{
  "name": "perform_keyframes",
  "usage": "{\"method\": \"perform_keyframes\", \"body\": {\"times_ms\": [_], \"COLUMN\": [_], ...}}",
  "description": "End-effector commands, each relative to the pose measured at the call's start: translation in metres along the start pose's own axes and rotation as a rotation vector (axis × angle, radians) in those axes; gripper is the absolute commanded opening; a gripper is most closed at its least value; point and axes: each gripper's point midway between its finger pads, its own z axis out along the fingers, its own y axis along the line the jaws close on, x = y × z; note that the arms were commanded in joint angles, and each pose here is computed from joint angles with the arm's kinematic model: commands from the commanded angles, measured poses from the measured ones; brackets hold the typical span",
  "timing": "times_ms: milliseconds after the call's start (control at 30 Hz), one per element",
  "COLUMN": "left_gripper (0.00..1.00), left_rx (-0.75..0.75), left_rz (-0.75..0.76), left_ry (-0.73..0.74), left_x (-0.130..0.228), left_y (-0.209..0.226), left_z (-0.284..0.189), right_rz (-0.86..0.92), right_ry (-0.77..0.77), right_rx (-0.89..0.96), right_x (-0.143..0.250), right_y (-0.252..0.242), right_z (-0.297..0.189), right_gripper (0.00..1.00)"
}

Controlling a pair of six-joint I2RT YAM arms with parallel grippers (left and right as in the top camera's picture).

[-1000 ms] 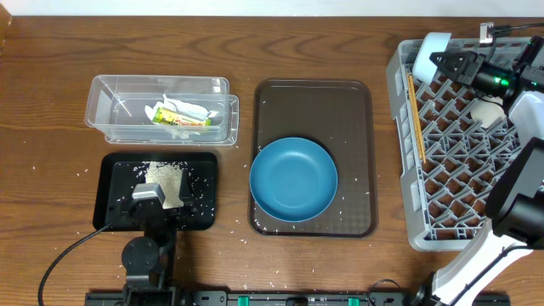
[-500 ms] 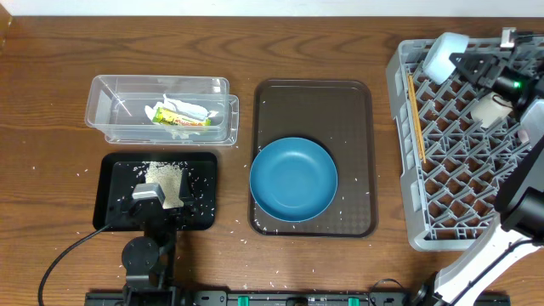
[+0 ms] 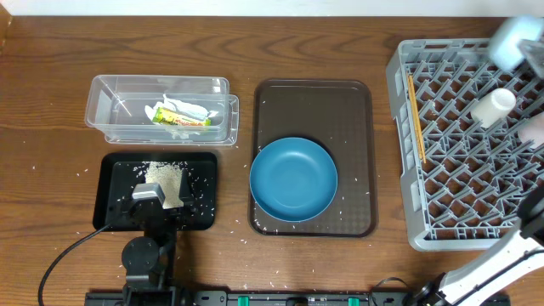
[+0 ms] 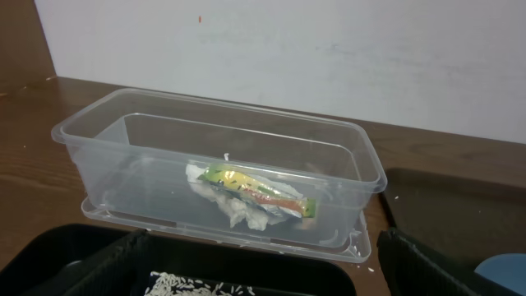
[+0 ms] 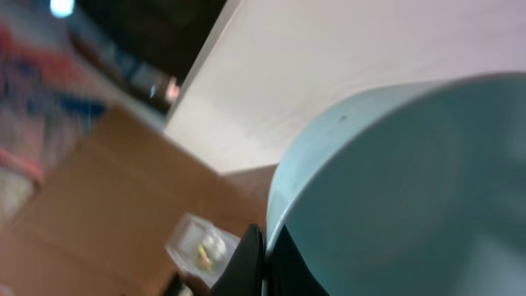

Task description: Sort waste into correct bins and load items into the dishwasher rack

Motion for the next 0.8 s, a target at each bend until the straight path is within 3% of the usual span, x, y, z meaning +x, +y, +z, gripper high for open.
{"method": "perform_keyframes", "body": {"times_ms": [0, 200, 533, 767], "left_gripper": [0.89, 0.89, 0.89, 0.89], "left_rx": [-0.028, -0.028, -0.028, -0.028], "left_rz": [0.008, 0.008, 0.008, 0.008], "left_ry": [0.046, 0.046, 0.046, 0.046], "left_x": [0.016, 0.016, 0.016, 0.016], "left_y": [0.006, 0.006, 0.006, 0.006], "left_z": [0.001, 0.001, 0.001, 0.001], "right_rz": [0.076, 0.003, -0.028, -0.046], "right_ry": [-0.077, -0.126, -0.288, -0.285], "right_rx": [0.050, 0.094, 0.217, 0.214], "right_x": [-0.013, -0.019, -0.041, -0.048], "right_y": [-0.012, -0.022, -0.060, -0.084], "right_z": [-0.033, -0.062, -0.070, -0.056], "right_gripper": [0.01, 0.01, 0.01, 0.01]}}
